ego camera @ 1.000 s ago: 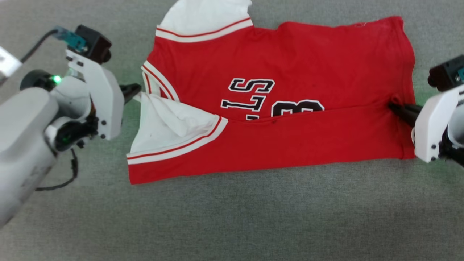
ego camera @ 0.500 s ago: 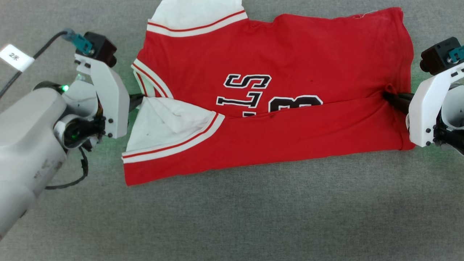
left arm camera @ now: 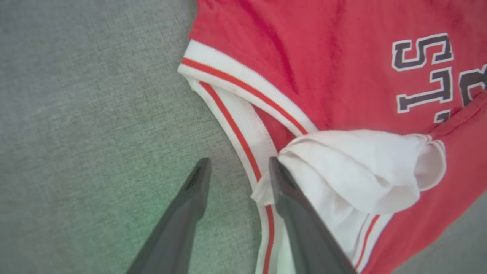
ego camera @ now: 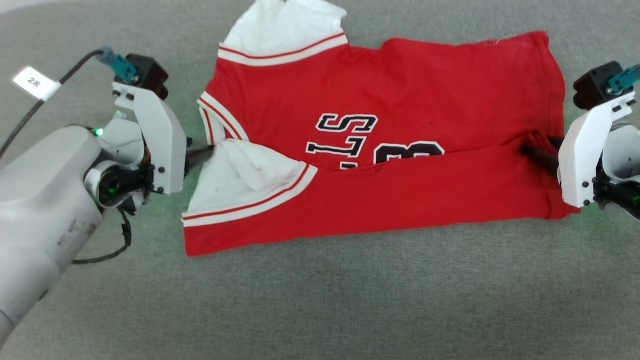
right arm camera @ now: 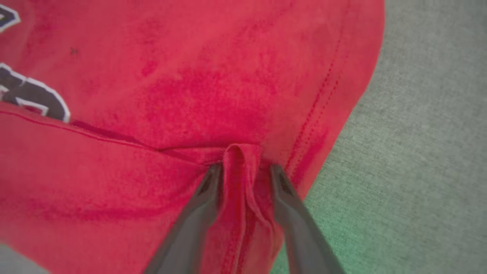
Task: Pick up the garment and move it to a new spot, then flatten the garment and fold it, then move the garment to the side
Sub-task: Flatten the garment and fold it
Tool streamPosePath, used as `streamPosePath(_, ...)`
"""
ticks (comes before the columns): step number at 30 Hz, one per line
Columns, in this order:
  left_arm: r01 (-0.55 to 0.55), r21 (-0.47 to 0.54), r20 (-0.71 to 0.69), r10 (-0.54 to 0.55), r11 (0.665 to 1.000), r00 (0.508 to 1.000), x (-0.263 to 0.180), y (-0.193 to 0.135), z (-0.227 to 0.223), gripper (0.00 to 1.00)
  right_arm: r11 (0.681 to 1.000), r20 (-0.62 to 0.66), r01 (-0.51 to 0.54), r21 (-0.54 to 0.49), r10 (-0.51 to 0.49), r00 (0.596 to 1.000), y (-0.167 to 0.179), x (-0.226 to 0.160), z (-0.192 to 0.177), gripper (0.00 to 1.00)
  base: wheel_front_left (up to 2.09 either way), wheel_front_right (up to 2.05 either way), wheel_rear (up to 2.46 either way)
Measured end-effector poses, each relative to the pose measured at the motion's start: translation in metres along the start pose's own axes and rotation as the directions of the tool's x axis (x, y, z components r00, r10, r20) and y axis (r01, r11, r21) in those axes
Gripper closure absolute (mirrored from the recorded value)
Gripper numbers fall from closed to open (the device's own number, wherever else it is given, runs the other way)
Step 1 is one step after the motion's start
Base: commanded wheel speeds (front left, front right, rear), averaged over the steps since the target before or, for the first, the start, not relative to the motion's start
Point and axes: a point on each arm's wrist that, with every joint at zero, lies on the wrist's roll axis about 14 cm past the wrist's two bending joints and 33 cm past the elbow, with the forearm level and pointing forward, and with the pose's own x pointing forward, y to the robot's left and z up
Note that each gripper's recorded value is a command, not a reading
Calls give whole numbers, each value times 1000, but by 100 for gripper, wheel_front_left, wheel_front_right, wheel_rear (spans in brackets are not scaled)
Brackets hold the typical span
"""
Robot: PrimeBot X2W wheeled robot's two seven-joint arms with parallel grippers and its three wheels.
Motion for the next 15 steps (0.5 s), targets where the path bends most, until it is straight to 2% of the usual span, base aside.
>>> streamPosePath(7, -22, 23, 55, 21, 999, 998, -25, -2, 12, 0, 1000, 41, 7, -15, -7, 999, 6, -15, 8, 0, 0, 0, 0)
streamPosePath(15, -36, 20, 87, 34, 999, 996, -59, -7, 15, 0, 999, 193, 20, -37, -13, 981, 14, -44, 35, 0, 0, 0, 0)
